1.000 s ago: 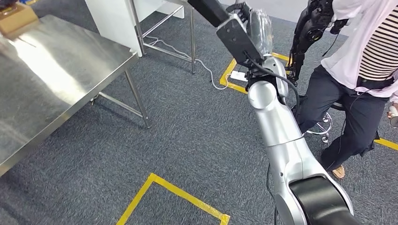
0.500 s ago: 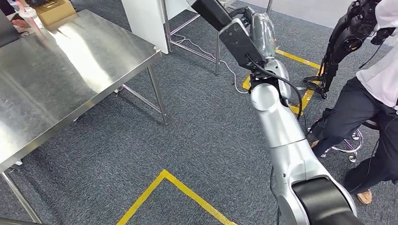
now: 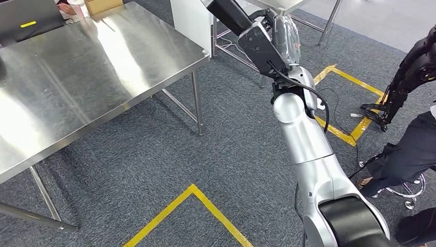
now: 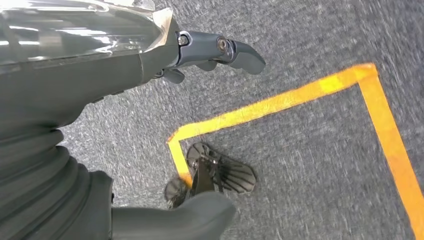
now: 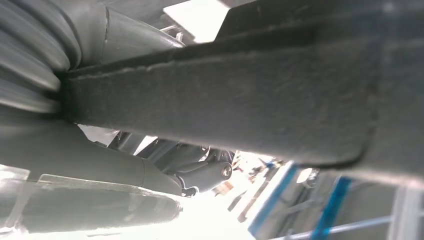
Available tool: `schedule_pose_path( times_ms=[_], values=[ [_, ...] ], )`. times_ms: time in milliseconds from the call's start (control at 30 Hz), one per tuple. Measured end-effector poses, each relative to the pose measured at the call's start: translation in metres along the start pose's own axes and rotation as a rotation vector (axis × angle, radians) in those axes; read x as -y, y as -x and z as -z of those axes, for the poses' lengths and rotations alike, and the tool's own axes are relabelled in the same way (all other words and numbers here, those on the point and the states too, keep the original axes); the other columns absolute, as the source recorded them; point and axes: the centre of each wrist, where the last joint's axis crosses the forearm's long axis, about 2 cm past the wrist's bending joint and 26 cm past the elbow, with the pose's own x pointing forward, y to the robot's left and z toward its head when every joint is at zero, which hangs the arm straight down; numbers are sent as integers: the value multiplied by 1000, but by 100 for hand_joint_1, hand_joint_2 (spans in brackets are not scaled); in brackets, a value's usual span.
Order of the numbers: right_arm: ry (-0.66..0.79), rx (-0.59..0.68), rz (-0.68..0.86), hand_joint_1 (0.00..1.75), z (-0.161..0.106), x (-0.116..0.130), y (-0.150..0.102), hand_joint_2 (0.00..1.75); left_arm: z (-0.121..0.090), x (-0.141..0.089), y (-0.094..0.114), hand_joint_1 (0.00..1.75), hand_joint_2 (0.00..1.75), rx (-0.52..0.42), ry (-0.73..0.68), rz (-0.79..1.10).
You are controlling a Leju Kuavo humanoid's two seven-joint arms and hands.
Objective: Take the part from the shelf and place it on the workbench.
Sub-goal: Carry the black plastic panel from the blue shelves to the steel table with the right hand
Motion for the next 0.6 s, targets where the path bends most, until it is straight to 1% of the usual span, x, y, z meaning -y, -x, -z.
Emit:
schedule_pose_path(
  times_ms=[233,467,600],
  values=[
    [-10,-20,-24,175,-5,2,9,175,0,1,0,0,175,3,5,13],
    [-16,-9,-25,175,-1,1,5,175,0,-2,2,0,175,0,-4,18],
    [-16,-4,-26,175,0,1,3,175,1,-1,0,0,175,6,-5,17]
  ],
)
